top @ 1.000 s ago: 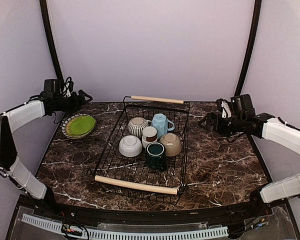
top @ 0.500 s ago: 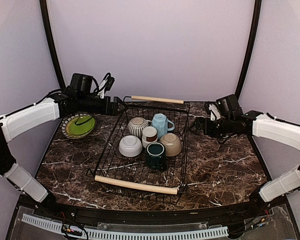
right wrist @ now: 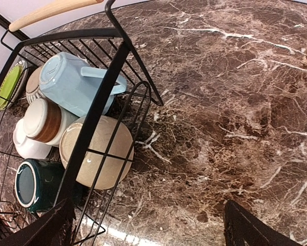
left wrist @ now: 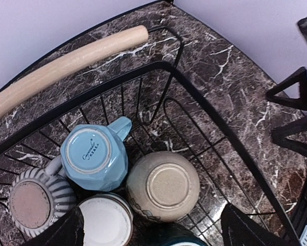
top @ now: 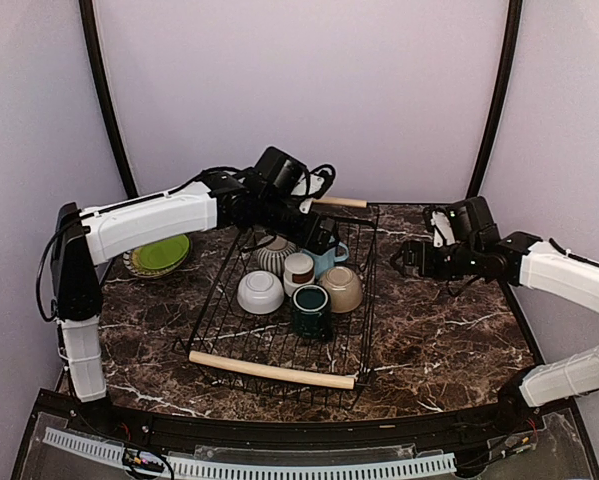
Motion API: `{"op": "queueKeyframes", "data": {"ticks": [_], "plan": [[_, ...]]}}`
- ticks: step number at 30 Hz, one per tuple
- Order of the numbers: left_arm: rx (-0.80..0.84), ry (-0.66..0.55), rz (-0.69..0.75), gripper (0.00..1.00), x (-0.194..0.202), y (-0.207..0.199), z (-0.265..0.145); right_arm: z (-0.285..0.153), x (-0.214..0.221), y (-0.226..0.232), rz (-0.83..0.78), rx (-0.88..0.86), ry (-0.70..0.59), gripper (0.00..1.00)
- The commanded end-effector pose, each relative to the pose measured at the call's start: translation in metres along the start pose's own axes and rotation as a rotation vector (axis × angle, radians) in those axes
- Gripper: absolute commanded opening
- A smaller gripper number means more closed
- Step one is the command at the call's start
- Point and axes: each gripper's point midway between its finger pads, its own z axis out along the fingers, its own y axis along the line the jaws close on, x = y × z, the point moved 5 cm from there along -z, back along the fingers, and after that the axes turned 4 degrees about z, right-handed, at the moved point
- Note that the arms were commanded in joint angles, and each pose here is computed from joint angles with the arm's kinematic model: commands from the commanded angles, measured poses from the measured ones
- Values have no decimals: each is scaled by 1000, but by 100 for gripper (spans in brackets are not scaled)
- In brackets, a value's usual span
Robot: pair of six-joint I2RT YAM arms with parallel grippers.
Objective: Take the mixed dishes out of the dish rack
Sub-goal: Grab the cup from the dish rack.
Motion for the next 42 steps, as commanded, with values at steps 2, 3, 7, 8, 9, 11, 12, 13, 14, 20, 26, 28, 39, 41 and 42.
{"op": "queueKeyframes", "data": {"ticks": [2, 3, 7, 8, 9, 11, 12, 13, 14, 20, 26, 28, 39, 41, 42], "plan": [[-122, 89, 8, 93, 8, 16, 25, -13, 8, -12, -35, 56, -46, 99], [-135, 98, 12, 93, 9, 18, 33, -15, 9, -13, -35, 58, -53, 99], [-199, 120, 35, 94, 8, 25, 52, -19, 13, -16, -38, 61, -66, 99], [-214, 123, 44, 95, 8, 27, 54, -20, 13, -16, -38, 62, -69, 99], [-244, 128, 51, 95, 7, 31, 57, -20, 14, -18, -37, 65, -70, 99], [-283, 134, 60, 98, 8, 36, 62, -21, 15, -19, -38, 67, -70, 99], [-291, 129, 61, 99, 5, 37, 62, -21, 16, -19, -37, 70, -71, 99], [-296, 141, 63, 99, 9, 38, 68, -20, 17, -20, -38, 72, -69, 99], [-293, 138, 61, 99, 7, 37, 69, -20, 17, -21, -38, 73, -69, 99], [-282, 200, 54, 99, 22, 38, 98, -18, 16, -20, -36, 72, -66, 99], [-268, 224, 42, 97, 31, 38, 113, -18, 16, -19, -33, 70, -65, 99], [-271, 230, 41, 94, 34, 40, 118, -18, 17, -20, -29, 72, -61, 99], [-263, 175, 21, 59, 11, 37, 105, -23, 18, -20, -18, 68, -67, 99], [-248, 158, 13, 53, 4, 34, 97, -24, 17, -20, -17, 68, -69, 99], [-239, 156, 10, 51, 3, 33, 95, -24, 17, -20, -17, 67, -71, 99]]}}
